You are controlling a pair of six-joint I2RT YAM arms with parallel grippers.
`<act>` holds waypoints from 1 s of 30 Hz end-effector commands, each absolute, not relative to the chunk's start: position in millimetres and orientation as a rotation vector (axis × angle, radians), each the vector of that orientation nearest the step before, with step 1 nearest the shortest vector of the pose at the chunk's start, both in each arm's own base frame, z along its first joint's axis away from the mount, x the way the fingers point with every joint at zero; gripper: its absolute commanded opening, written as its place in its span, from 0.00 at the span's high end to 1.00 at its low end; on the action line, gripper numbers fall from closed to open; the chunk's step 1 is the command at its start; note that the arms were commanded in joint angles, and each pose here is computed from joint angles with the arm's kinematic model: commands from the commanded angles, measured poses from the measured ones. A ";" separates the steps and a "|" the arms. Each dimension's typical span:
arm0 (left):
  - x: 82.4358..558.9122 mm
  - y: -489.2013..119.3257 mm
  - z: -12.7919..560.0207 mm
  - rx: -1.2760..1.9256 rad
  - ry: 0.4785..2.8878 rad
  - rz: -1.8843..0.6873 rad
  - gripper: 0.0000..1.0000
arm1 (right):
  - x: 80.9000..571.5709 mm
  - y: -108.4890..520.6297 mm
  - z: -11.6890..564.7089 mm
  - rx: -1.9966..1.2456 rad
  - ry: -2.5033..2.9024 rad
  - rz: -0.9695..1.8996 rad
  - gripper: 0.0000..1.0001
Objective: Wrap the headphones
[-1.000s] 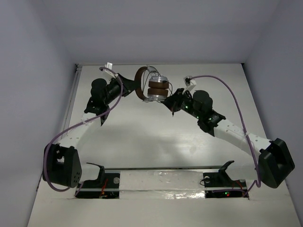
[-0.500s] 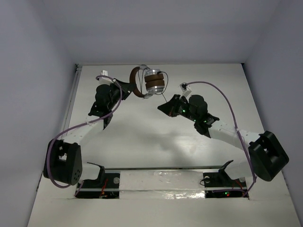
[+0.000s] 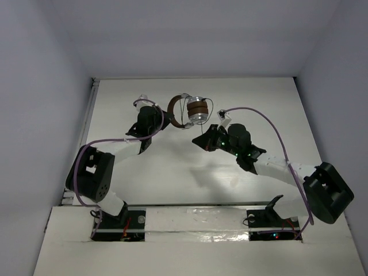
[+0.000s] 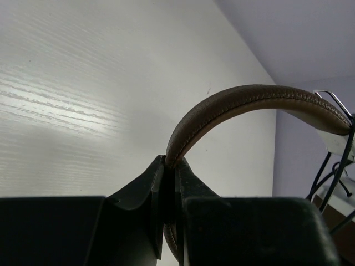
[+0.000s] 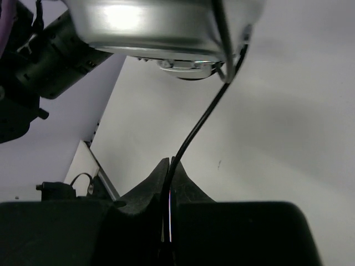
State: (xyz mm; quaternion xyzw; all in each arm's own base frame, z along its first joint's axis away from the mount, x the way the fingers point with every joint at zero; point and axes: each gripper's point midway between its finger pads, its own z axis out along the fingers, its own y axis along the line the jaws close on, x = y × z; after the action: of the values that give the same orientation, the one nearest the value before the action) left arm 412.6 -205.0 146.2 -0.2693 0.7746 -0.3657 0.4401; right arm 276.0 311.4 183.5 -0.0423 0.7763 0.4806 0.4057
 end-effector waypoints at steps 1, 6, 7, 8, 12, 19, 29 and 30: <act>442.9 -203.3 201.7 -0.702 1.728 -0.900 1.00 | 259.4 328.7 202.9 -0.204 1.912 1.254 1.00; 439.2 -212.9 193.4 -0.698 1.753 -0.911 1.00 | 253.7 346.4 194.0 -0.228 1.960 1.246 1.00; 437.9 -213.9 193.0 -0.696 1.753 -0.923 1.00 | 256.3 348.4 183.4 -0.224 1.991 1.231 1.00; 437.3 -214.6 194.9 -0.695 1.750 -0.931 1.00 | 256.9 352.2 182.3 -0.223 1.995 1.224 1.00; 432.1 -224.8 198.7 -0.665 1.771 -0.945 1.00 | 258.8 361.4 164.5 -0.242 2.048 1.172 0.99; 431.7 -217.3 166.2 -0.620 1.860 -0.732 1.00 | 263.6 358.8 195.2 -0.218 1.983 1.153 0.93; 433.8 -254.6 91.1 -0.485 2.116 -0.610 1.00 | 285.1 335.1 181.6 -0.068 2.039 0.954 0.53; 434.8 -256.2 85.6 -0.476 2.134 -0.601 1.00 | 285.3 331.1 180.2 -0.062 2.049 0.929 0.49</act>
State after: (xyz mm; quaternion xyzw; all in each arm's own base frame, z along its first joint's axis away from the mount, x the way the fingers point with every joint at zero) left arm 416.1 -241.9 62.4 -0.2038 0.8625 -0.2284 0.4029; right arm 274.2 334.3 153.4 -0.0412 0.8324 0.3880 0.3936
